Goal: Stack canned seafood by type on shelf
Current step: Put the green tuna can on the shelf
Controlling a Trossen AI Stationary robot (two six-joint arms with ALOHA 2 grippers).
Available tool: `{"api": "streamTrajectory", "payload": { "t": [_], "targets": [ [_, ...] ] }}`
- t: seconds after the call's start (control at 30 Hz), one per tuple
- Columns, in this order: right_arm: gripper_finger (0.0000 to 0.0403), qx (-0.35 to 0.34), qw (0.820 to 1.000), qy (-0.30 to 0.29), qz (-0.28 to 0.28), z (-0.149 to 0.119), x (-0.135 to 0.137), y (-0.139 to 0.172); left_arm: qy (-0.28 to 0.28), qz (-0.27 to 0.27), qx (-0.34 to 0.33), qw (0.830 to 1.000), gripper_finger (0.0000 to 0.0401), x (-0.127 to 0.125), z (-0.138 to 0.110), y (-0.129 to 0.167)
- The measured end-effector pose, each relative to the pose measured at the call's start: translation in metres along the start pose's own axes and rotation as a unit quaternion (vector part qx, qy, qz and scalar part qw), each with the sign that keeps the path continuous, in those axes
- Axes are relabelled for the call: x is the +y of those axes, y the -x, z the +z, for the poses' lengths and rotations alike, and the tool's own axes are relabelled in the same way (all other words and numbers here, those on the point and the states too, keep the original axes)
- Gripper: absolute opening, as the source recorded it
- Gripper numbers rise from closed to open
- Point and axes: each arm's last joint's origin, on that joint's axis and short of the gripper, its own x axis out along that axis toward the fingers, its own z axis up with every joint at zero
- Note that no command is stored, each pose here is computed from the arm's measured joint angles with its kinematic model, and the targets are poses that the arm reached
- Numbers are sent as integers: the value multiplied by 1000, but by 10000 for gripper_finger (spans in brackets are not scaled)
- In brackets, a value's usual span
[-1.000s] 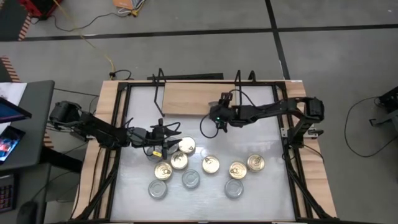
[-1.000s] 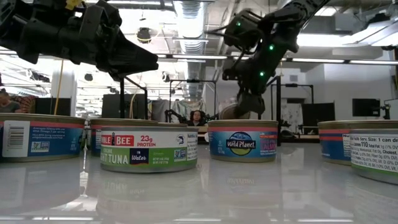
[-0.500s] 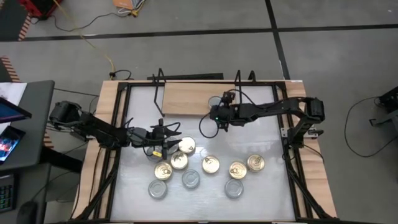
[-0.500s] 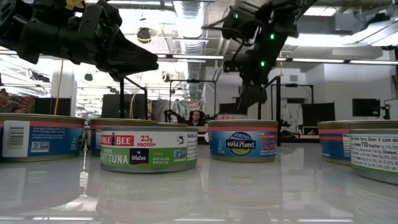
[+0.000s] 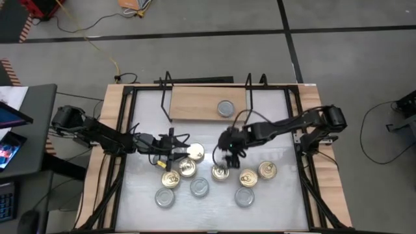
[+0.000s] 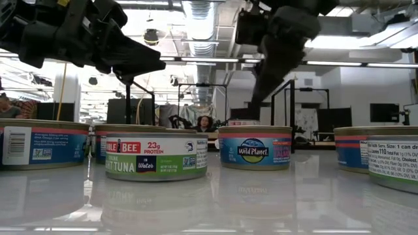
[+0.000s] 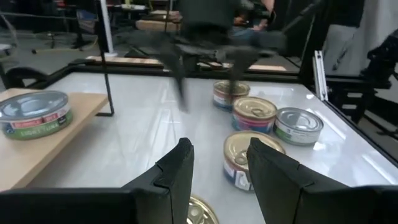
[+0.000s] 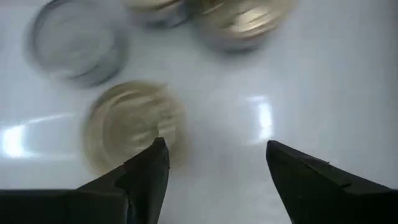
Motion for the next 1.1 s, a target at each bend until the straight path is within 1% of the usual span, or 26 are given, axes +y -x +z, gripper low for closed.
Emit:
{"api": "streamTrajectory", "payload": {
  "t": [0.13, 0.23, 0.33, 0.43, 0.53, 0.63, 0.8, 0.83, 0.9, 1.0, 1.1],
  "targets": [
    [280, 33, 999, -17, 37, -7, 15, -22, 6, 21, -3, 1000, 141, 1, 0, 0],
    [275, 44, 998, -26, 45, -8, 20, -31, 3, 28, -4, 1000, 141, 2, 0, 0],
    [268, 64, 996, -44, 41, -12, 18, -40, 1, 33, -7, 999, 141, 2, 1, 0],
    [244, 79, 995, -55, 40, -14, 12, -46, -3, 34, -8, 999, 141, 2, 1, 0],
    [199, 86, 993, -64, 51, -14, 7, -49, -4, 33, -7, 999, 141, 2, 1, 0],
    [139, 93, 991, -72, 57, -14, 2, -50, -4, 22, -7, 1000, 141, 1, 1, 0],
    [35, 91, 991, -85, 50, -12, -7, -47, -4, 16, -6, 1000, 141, 1, 1, 0],
    [21, 93, 991, -89, 48, -12, -9, -46, -4, 16, -6, 1000, 141, 1, 1, 0],
    [14, 103, 988, -104, 40, -13, -15, -46, -3, 16, -6, 1000, 141, 1, 1, 0],
    [24, 123, 984, -130, 19, -19, -24, -46, -3, 15, -6, 1000, 141, 1, 1, 0],
    [22, 147, 978, -146, -20, -27, -33, -49, -3, 15, -6, 1000, 141, 1, 1, 0]
  ]
}}
